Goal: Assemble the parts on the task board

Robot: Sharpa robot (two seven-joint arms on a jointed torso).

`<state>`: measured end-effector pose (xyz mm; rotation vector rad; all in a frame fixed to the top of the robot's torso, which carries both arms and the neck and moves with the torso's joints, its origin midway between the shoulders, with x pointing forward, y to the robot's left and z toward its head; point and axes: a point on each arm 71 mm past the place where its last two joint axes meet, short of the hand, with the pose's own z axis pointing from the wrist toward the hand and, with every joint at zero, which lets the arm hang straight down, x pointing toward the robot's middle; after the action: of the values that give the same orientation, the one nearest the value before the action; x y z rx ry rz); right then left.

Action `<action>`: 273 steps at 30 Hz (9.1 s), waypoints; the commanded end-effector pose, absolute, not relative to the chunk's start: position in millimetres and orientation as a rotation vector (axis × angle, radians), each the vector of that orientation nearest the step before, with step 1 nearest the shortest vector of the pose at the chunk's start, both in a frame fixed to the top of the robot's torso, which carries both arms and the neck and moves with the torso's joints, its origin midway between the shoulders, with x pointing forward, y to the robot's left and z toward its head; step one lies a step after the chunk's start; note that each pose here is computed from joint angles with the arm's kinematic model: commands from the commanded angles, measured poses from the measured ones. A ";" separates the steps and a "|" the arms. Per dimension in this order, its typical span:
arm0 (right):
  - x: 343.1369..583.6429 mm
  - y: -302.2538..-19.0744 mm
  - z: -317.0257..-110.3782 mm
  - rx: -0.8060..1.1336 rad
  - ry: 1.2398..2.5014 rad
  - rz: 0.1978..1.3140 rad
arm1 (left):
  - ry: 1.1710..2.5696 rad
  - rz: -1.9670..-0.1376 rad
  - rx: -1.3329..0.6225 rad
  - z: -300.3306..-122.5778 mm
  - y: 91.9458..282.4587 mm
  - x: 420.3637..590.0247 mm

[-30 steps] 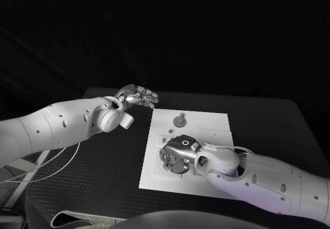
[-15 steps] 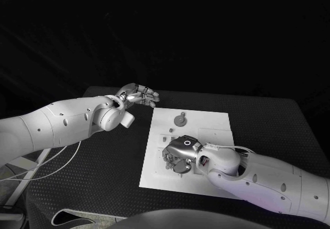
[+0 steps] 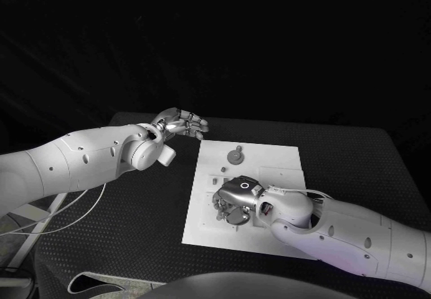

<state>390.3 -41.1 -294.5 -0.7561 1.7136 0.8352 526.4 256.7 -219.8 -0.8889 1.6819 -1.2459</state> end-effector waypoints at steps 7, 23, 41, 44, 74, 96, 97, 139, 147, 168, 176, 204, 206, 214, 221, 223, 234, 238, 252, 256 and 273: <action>387.5 -39.6 -305.9 -0.791 1.739 0.809 | 1.683 -1.270 -0.882 -218.1 252.9 526.4; 384.2 -38.0 -306.5 -0.799 1.752 0.815 | 1.683 -1.268 -0.883 -218.0 254.0 526.3; 384.9 -42.0 -310.2 -0.810 1.774 0.790 | 1.683 -1.268 -0.883 -218.0 254.6 526.0; 385.8 -43.3 -310.8 -0.809 1.774 0.783 | 1.683 -1.268 -0.883 -217.9 254.7 526.0; 384.8 -47.0 -308.0 -0.798 1.746 0.781 | 1.684 -1.270 -0.882 -218.2 254.6 526.6; 385.5 -48.5 -308.3 -0.783 1.757 0.786 | 1.684 -1.269 -0.883 -218.2 254.9 526.5; 385.6 -47.9 -307.9 -0.776 1.755 0.792 | 1.684 -1.269 -0.883 -218.2 254.9 526.4; 386.0 -49.8 -295.9 -0.624 1.659 0.928 | 1.688 -1.266 -0.885 -218.6 255.5 526.6; 391.5 -62.5 -279.3 -0.575 1.656 0.964 | 1.684 -1.260 -0.887 -218.7 258.1 527.3; 472.1 -183.9 -215.3 -0.078 1.867 0.805 | 1.676 -1.244 -0.888 -221.4 259.8 536.5; 462.9 -212.2 -234.4 0.012 2.162 0.676 | 1.671 -1.236 -0.893 -221.6 262.9 537.4; 417.9 -220.9 -293.8 0.054 2.462 0.380 | 1.687 -1.247 -0.892 -223.0 260.0 536.1; 417.3 -220.6 -298.3 0.058 2.467 0.371 | 1.687 -1.247 -0.892 -223.0 260.2 536.0; 413.3 -216.0 -311.5 0.071 2.491 0.373 | 1.686 -1.245 -0.893 -222.9 261.7 535.4; 413.9 -212.0 -313.8 0.074 2.488 0.374 | 1.682 -1.246 -0.891 -222.6 261.2 535.3; 413.6 -210.1 -314.6 0.071 2.490 0.378 | 1.683 -1.247 -0.891 -222.6 260.9 535.0; 411.9 -202.6 -321.5 0.066 2.501 0.381 | 1.682 -1.246 -0.892 -222.5 261.7 534.7; 411.8 -201.4 -322.8 0.054 2.501 0.391 | 1.681 -1.244 -0.893 -222.4 262.4 534.6; 411.1 -200.4 -321.3 0.094 2.484 0.427 | 1.682 -1.243 -0.894 -222.4 263.3 534.3; 405.8 -198.1 -319.0 0.182 2.505 0.510 | 1.682 -1.243 -0.894 -222.4 263.3 534.4; 414.6 -182.3 -286.1 0.364 2.475 0.635 | 1.689 -1.244 -0.895 -222.8 262.8 534.3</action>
<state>416.0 -184.6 -285.1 0.3002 2.4544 0.6153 534.7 265.1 -223.7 -0.8961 1.6860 -1.2222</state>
